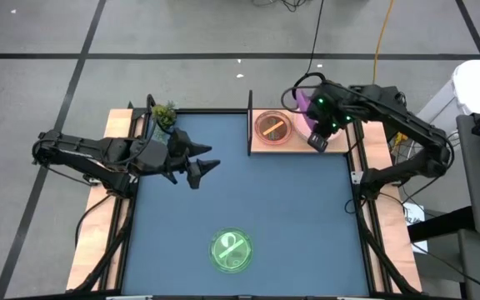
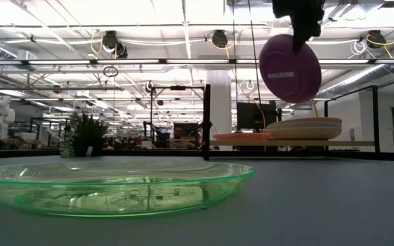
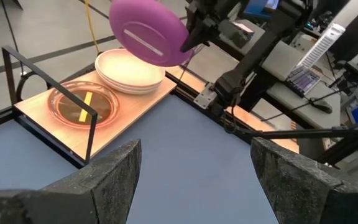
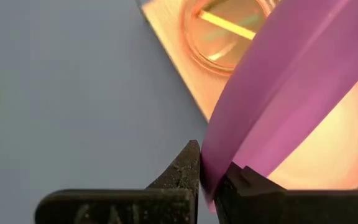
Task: Place and stack plates onto a shelf
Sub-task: Stack the purple plate on the light brown plate on the shelf
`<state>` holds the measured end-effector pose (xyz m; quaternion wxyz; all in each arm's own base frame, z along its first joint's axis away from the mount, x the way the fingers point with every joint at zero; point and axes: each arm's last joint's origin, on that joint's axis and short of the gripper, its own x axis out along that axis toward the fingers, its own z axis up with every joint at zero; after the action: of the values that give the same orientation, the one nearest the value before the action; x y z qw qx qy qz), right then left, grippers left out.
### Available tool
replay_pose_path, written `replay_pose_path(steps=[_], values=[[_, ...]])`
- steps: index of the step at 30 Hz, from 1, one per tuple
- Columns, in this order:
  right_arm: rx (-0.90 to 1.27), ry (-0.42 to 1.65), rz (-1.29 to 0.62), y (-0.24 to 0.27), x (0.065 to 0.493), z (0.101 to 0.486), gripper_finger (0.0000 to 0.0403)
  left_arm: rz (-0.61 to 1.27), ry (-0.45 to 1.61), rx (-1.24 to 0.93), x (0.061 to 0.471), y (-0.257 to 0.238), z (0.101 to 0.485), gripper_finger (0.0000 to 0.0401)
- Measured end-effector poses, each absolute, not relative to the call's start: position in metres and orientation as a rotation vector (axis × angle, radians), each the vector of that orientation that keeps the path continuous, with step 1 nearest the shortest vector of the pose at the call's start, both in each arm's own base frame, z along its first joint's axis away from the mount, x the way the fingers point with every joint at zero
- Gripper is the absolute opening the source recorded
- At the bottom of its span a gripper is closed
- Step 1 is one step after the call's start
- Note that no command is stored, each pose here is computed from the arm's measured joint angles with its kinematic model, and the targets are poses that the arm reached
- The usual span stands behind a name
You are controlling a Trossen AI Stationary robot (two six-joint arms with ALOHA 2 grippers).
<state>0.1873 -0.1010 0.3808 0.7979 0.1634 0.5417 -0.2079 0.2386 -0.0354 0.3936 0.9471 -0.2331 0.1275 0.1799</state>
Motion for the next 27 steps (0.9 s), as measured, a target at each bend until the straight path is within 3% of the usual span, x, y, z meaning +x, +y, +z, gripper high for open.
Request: replay_pose_path(steps=[27], values=[[0.222,1.617,-0.455,-0.158,0.195,0.333,0.0006,0.398,0.252,-0.468,0.239,-0.035,0.393,0.0303]])
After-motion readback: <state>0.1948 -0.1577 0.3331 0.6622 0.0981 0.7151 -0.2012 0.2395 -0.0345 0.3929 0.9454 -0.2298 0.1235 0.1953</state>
